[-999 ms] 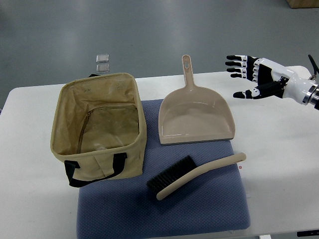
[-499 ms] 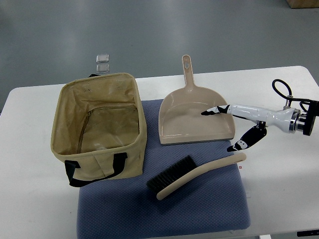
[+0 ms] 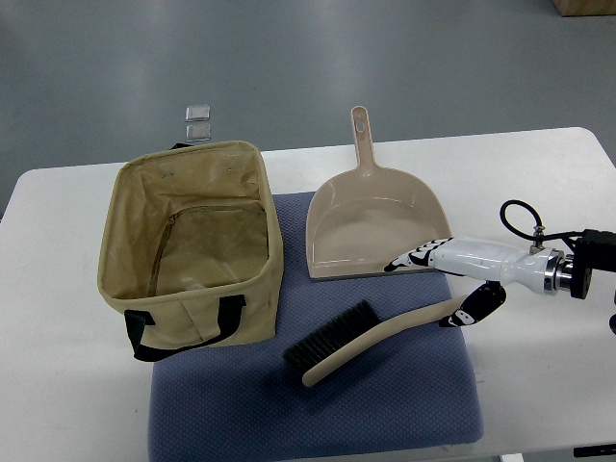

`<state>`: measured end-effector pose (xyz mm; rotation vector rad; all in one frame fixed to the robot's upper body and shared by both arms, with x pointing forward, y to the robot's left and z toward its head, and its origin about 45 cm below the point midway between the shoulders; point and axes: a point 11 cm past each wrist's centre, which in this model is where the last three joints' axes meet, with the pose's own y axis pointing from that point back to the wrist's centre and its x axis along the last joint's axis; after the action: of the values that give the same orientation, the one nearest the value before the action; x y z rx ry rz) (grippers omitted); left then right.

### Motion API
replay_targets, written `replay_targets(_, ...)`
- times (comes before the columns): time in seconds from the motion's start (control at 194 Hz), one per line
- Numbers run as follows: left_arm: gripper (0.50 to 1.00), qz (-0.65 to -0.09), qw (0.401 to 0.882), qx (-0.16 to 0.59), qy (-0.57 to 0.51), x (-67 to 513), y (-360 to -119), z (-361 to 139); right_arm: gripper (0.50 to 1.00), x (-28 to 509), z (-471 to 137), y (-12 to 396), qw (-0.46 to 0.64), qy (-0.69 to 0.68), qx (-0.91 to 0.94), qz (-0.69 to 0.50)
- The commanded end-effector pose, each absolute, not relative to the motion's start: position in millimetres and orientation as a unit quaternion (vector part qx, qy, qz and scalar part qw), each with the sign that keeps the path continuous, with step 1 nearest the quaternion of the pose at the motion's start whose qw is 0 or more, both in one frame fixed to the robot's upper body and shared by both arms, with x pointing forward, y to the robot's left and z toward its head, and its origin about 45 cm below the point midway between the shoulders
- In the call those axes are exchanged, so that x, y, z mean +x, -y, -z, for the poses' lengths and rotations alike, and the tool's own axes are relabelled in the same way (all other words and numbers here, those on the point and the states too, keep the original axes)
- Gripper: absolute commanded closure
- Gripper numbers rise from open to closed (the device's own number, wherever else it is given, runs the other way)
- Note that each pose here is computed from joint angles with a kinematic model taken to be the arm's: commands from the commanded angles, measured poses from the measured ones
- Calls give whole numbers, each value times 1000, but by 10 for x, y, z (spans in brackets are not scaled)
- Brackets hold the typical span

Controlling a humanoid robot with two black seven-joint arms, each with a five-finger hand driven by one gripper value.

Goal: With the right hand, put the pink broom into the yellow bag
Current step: 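Lower the right hand onto the beige brush handle and close fingers, then lift the brush with the right hand and carry it over the bag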

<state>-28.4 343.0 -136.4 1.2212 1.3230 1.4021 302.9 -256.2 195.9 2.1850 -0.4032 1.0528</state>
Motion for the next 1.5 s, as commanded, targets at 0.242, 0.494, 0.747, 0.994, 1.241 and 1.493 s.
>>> replay_targets(0.242, 500, -559, 417, 487, -527, -285, -3430, 1364, 691, 2920, -1762, 2474, 354, 128, 832, -407)
replay_targets(0.494, 500, -559, 417, 487, -527, -285, -3430, 1364, 742, 2916, -1690, 2432, 368, 127, 826, -407)
replay_targets(0.747, 500, -559, 417, 487, -527, -285, -3430, 1364, 824, 2932, -1656, 2468, 384, 125, 816, -414)
replay_targets(0.994, 500, -559, 417, 487, -527, -285, -3430, 1364, 826, 2888, -1595, 2417, 384, 115, 818, -412)
replay_targets(1.241, 500, -559, 417, 487, -527, -285, -3430, 1364, 963, 2911, -1558, 2404, 388, 110, 813, -420)
replay_targets(1.493, 500, -559, 417, 487, -527, -285, -3430, 1364, 1000, 3126, -1710, 2453, 385, 144, 795, -446)
